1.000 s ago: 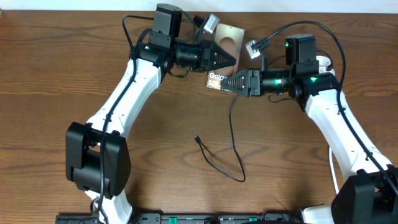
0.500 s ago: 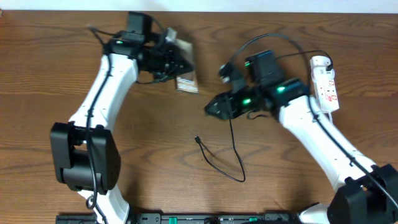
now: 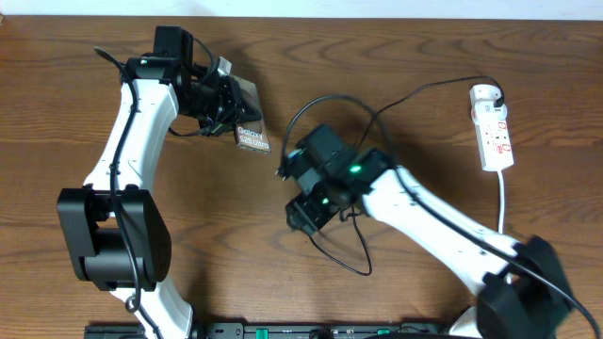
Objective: Plug charger to phone and switch on socket
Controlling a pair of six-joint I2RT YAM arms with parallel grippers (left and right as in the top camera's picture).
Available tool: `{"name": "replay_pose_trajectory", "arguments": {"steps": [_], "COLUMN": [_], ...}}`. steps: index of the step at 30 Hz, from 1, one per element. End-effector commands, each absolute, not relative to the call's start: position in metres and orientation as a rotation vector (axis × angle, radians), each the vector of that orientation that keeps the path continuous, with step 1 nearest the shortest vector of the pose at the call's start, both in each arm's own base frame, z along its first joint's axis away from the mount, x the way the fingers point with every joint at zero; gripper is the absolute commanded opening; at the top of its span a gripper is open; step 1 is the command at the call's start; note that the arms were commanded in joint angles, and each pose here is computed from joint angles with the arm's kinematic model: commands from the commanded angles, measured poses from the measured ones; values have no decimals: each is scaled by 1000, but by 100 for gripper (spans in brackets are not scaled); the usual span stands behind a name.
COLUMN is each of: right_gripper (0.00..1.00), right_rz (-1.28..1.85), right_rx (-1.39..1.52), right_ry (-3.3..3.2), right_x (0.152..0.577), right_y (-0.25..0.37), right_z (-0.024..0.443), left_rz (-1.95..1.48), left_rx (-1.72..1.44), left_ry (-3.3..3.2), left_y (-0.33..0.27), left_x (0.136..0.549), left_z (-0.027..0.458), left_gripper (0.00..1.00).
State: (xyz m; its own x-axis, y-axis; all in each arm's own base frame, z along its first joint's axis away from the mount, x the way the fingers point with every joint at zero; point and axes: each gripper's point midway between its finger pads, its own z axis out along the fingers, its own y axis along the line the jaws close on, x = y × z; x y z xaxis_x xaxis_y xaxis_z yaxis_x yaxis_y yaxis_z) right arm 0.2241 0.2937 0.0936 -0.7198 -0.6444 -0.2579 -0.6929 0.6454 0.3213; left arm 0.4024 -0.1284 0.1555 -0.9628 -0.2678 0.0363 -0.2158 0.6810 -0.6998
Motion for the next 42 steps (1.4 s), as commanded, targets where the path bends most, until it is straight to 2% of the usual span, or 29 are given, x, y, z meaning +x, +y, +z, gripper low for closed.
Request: {"name": "replay_pose_trajectory", "arguments": {"steps": [1,4,11,15,20,26,30,36,40,42], "right_gripper": [63,63,64,64,60,58,54,33,32,36], "right_rz": [424,294,138,84,-49,-146,-162,-184,-194,-200], "right_rx": [-1284,-1368,-1448,-1503,-1568,-1526,-1483,-1462,-1449,-1448], "right_ry": [2739,2741,2722,2771,2845,2866,2875,2867,2867,2864], "right_x": [220,221,238,235,224,227,232,236,237,238], "right_y": [294,293,313,316,301,292,290,289,288,288], "right_z": [61,48,54,38,14,13,12,12,12,12], "left_rz": [-1172,-1169,-1164,-1163,-1163,-1162,-1162,-1117,-1095,-1095], "left_rx": [-295,-277,-248,-243,-244,-243,-243,-252,-257,-257], "left_ry": [2760,2757,2753,2753,2754,2753,2753,2763,2769,2768], "left_y": [-131,-131,-131,-131,-131,-131,-131,-127,-125,-125], "left_x": [403,403,403,403,403,403,403,405,405,405], "left_z": [177,177,177,177,177,177,177,173,171,171], "left_gripper": [7,7,7,8,7,7,8,7,7,8]}}
